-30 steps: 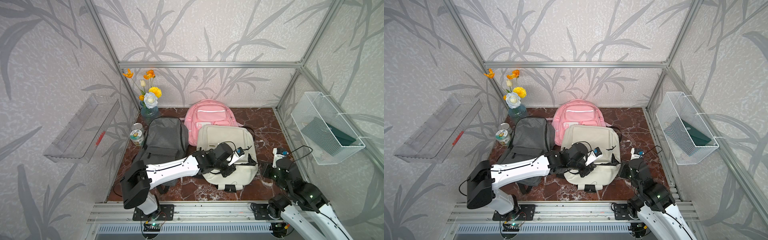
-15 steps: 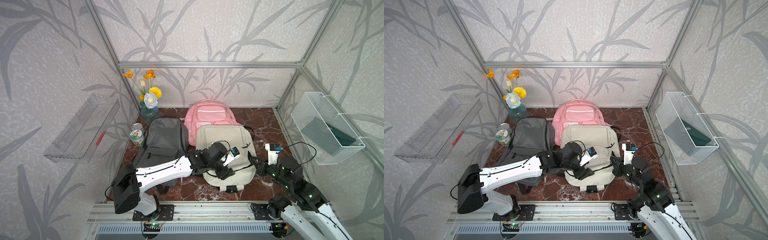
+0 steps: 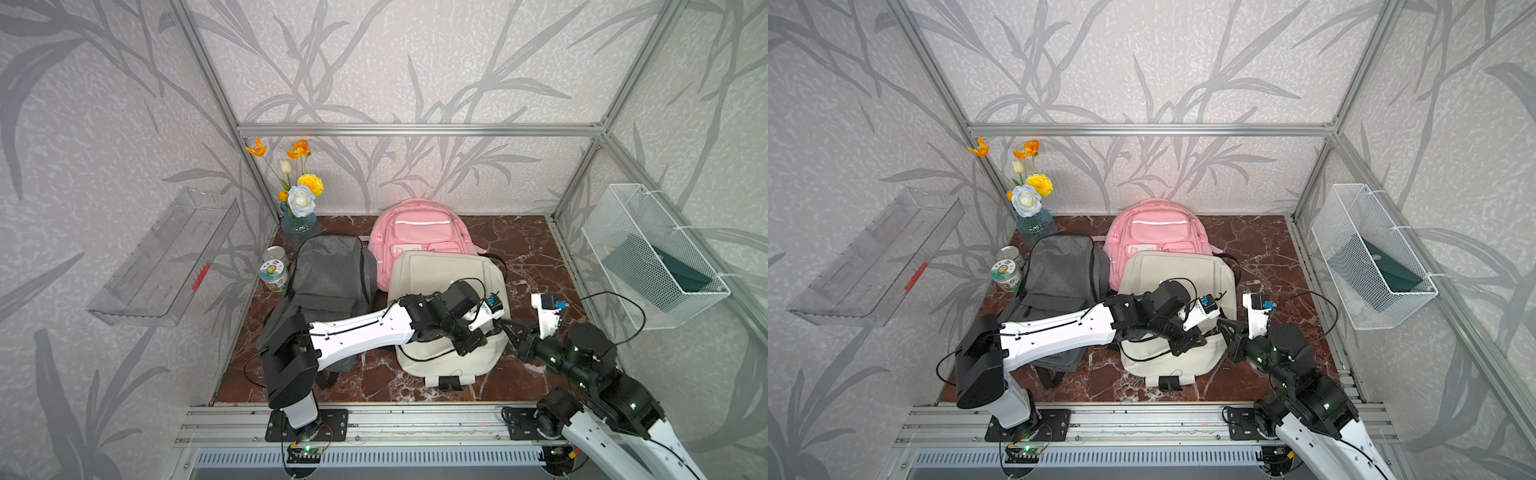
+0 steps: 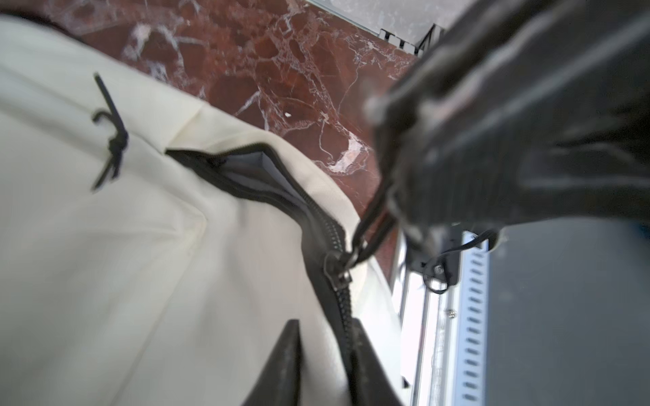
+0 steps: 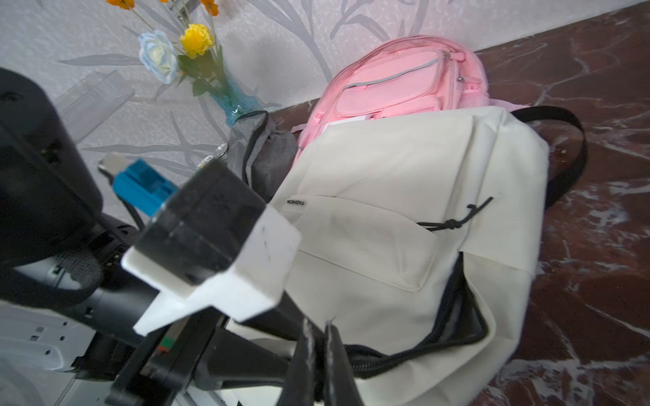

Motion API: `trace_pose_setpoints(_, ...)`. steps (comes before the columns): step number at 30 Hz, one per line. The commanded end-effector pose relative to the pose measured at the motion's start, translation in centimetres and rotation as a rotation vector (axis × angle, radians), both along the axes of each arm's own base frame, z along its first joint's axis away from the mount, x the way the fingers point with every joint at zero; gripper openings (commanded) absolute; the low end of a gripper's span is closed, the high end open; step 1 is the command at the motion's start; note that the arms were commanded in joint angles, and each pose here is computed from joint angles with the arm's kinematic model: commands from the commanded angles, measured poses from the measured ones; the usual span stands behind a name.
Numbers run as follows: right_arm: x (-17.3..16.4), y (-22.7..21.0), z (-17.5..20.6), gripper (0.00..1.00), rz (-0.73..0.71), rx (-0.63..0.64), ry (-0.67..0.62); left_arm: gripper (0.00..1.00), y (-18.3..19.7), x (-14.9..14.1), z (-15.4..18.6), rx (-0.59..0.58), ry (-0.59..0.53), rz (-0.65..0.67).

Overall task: Zip up the backpack
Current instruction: Zip the zipper on the backpack.

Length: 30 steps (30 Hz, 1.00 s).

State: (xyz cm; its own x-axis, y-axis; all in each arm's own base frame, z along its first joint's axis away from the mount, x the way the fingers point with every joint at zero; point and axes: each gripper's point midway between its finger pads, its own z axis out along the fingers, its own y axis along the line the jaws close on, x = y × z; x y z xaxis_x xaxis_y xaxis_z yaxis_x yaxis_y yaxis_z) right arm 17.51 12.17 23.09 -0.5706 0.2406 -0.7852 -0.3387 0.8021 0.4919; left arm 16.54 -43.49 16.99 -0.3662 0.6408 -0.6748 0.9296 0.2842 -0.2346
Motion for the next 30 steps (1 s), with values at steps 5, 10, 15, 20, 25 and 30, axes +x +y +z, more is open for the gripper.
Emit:
trace_pose_setpoints(5,1.6,-6.5,-3.5,0.0,-0.378,-0.171,0.107,0.05,5.3,-1.5,-2.0,0.12,-0.075,0.064)
trace_pose_setpoints(10,2.4,-6.9,-5.7,0.0,-0.418,-0.256,0.178,0.0,8.0,-2.4,-2.0,0.126,-0.139,0.077)
trace_pose_setpoints(15,3.7,-6.0,-5.8,0.0,-0.407,-0.263,0.169,0.0,9.3,-3.3,-1.8,0.129,-0.178,0.076)
trace_pose_setpoints(20,5.8,-5.8,-6.3,0.0,-0.433,-0.331,0.148,0.0,9.3,-4.7,-1.7,0.116,-0.155,0.052)
trace_pose_setpoints(25,8.8,-7.1,-6.0,0.0,-0.514,-0.348,0.152,0.0,9.4,-5.5,-0.9,0.111,-0.144,0.031)
trace_pose_setpoints(30,11.5,-8.1,-5.3,0.0,-0.536,-0.311,0.172,0.0,8.7,-5.1,1.6,0.042,-0.169,0.046)
